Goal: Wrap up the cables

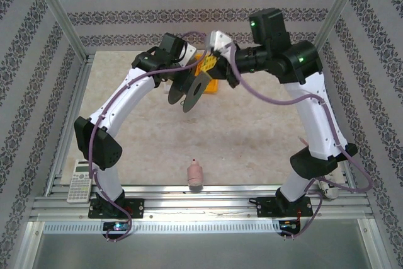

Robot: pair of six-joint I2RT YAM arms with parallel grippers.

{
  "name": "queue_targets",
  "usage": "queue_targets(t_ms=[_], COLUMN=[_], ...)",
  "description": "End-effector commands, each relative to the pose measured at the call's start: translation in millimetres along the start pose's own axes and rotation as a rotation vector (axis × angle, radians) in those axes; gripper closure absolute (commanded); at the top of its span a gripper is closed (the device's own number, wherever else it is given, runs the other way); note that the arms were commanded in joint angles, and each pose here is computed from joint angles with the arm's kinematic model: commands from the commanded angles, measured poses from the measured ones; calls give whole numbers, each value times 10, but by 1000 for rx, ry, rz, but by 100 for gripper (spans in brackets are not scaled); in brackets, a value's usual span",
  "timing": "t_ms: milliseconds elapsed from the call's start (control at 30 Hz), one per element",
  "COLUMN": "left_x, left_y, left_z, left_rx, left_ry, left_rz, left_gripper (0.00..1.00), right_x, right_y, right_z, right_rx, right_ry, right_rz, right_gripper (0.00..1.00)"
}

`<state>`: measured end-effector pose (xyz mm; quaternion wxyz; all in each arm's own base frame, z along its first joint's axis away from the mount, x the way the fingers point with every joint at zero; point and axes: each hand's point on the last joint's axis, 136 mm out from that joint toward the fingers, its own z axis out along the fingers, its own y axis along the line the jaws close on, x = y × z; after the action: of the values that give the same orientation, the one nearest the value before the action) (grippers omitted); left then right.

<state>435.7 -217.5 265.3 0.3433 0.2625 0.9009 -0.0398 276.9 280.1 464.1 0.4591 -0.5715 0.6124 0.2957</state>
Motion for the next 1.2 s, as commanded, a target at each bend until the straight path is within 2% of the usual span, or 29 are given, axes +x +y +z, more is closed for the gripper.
queue_targets(t_ms=[0, 167, 367, 533, 633, 800, 967, 1167], left_x=[95, 317, 447, 468, 472, 325, 50, -407], left_y=[-149, -322, -526, -612, -660, -738, -609, -399], left_z=[-210, -107, -34, -68, -145, -445, -870, -1533], left_rx=[42, 77, 120, 161, 194, 253, 267, 315], left_ry=[22, 120, 182, 182, 168, 64, -80, -367], left_rz=[137, 228, 310, 329, 340, 344, 292, 163], left_gripper=[100, 100, 100, 100, 100, 100, 100, 100], right_x=[-338, -328, -288, -45, 234, 798, 1299, 1758], right_y=[-193, -564, -1025, -1381, -1615, -1922, -1984, -1890], right_z=[-174, -285, -394, -446, -510, -609, -583, -327], right_rx=[-20, 25, 64, 134, 179, 210, 203, 184], right_ry=[-194, -229, -284, -265, -240, -235, -214, -139], right_rz=[-19, 20, 84, 135, 192, 323, 426, 531], right_gripper=[100, 100, 100, 100, 100, 100, 100, 100])
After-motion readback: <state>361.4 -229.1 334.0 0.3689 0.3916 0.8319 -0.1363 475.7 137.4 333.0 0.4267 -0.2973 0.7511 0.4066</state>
